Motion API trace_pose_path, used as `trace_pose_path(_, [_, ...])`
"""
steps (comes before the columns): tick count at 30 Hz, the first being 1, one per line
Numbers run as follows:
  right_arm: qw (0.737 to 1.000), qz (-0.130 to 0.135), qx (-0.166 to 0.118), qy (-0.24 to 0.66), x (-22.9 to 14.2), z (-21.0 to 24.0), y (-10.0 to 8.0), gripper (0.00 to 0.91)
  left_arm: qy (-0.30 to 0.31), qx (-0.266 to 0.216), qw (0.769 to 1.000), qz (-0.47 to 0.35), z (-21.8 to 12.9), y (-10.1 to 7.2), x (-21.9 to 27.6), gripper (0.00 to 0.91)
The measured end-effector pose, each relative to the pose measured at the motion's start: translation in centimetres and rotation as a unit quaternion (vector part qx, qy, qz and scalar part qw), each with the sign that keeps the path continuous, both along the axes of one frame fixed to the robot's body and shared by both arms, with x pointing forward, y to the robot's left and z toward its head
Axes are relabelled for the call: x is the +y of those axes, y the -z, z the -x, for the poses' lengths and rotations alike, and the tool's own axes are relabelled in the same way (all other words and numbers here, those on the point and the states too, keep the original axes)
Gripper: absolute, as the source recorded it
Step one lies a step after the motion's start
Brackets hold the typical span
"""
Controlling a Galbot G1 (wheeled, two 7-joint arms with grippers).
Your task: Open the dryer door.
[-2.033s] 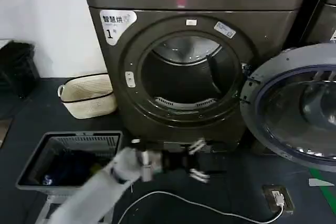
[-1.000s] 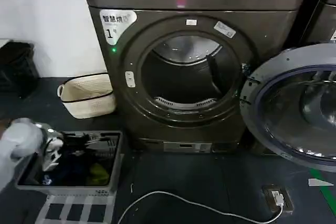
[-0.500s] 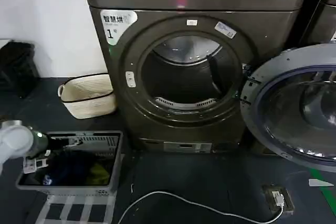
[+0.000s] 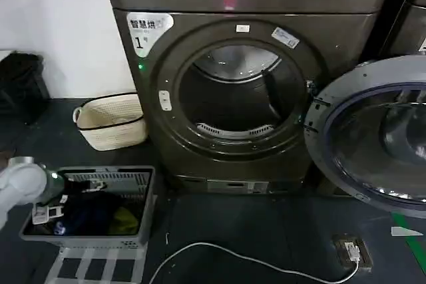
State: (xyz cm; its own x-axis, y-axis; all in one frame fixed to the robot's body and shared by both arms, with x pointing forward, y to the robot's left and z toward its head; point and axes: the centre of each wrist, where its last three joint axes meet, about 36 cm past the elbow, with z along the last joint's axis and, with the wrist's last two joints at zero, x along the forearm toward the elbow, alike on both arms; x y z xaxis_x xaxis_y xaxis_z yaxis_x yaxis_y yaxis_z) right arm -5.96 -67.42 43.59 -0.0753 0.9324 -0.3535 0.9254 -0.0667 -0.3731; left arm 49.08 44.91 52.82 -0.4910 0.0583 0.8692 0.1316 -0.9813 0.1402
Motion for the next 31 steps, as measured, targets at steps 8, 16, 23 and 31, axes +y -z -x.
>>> trace_pose_path(8, [1.000, 0.000, 0.001, 0.000, 0.1, 0.0, 0.1, 0.907, -0.003, 0.002, 1.000, -0.001, 0.0, 0.2, 0.2, 0.907])
trace_pose_path(16, [1.000, 0.003, 0.001, -0.002, 0.2, -0.1, 0.1, 0.907, -0.006, 0.001, 1.000, -0.002, -0.1, 0.1, 0.4, 0.907])
trace_pose_path(23, [1.000, 0.002, 0.002, -0.002, 0.3, -0.1, 0.2, 0.907, -0.008, 0.004, 1.000, -0.001, -0.1, 0.2, 0.6, 0.907])
trace_pose_path(31, [1.000, -0.001, 0.003, -0.003, 0.5, -0.1, 0.6, 0.907, -0.015, 0.006, 1.000, 0.004, -0.2, 0.3, 1.0, 0.907])
